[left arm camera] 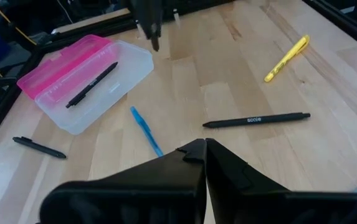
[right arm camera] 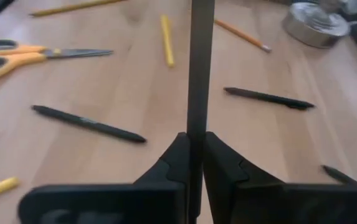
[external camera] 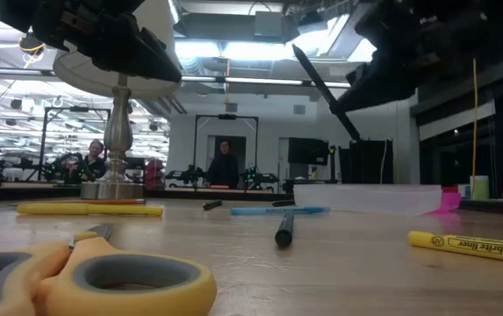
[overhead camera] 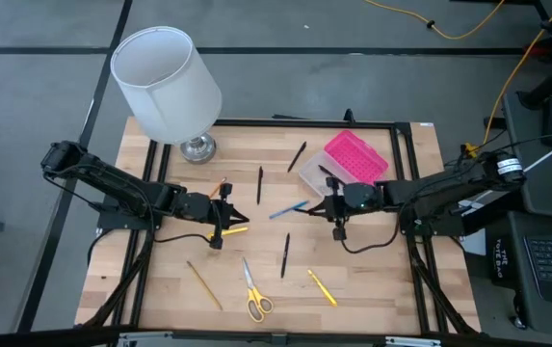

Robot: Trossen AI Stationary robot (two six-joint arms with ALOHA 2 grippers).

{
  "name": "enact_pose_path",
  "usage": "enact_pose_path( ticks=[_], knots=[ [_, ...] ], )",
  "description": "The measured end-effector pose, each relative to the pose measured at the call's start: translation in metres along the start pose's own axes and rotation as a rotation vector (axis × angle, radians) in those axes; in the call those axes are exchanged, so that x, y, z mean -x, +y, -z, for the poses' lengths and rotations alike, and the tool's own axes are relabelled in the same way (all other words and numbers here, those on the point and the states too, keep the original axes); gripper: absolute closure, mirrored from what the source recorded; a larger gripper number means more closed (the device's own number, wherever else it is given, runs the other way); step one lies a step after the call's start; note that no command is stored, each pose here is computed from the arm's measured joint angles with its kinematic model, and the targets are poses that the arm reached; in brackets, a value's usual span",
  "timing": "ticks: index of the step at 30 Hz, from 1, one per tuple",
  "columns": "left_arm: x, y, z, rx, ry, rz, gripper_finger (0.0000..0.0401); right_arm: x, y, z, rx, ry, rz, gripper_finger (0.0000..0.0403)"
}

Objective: Pick & place school supplies into a supply box
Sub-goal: Put the black pen into the pink supply box

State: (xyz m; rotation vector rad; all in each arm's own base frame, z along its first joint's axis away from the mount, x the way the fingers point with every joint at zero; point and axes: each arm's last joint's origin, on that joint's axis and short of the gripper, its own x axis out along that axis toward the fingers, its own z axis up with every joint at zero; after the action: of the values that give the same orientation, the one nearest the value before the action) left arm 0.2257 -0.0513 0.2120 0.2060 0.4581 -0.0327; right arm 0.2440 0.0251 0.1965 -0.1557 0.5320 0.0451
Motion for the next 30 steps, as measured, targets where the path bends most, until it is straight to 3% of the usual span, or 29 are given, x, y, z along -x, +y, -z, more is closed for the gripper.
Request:
enact_pose_path(
  ticks=[6,23,30],
  knots=[
    [0.0,0.0,-0.002,0.004,-0.016,-0.001,0.0397,-0.001,-0.005,0.008,-0.025,0.01,0.098,0.0376],
    [0.0,0.0,-0.002,0.048,-0.016,-0.002,0.0397,-0.001,-0.035,0.005,-0.239,-0.068,0.217,0.0376],
    [0.0,0.001,-0.008,0.009,-0.075,-0.031,0.0397,-0.001,-0.038,0.005,-0.254,-0.069,0.259,0.0376]
  ],
)
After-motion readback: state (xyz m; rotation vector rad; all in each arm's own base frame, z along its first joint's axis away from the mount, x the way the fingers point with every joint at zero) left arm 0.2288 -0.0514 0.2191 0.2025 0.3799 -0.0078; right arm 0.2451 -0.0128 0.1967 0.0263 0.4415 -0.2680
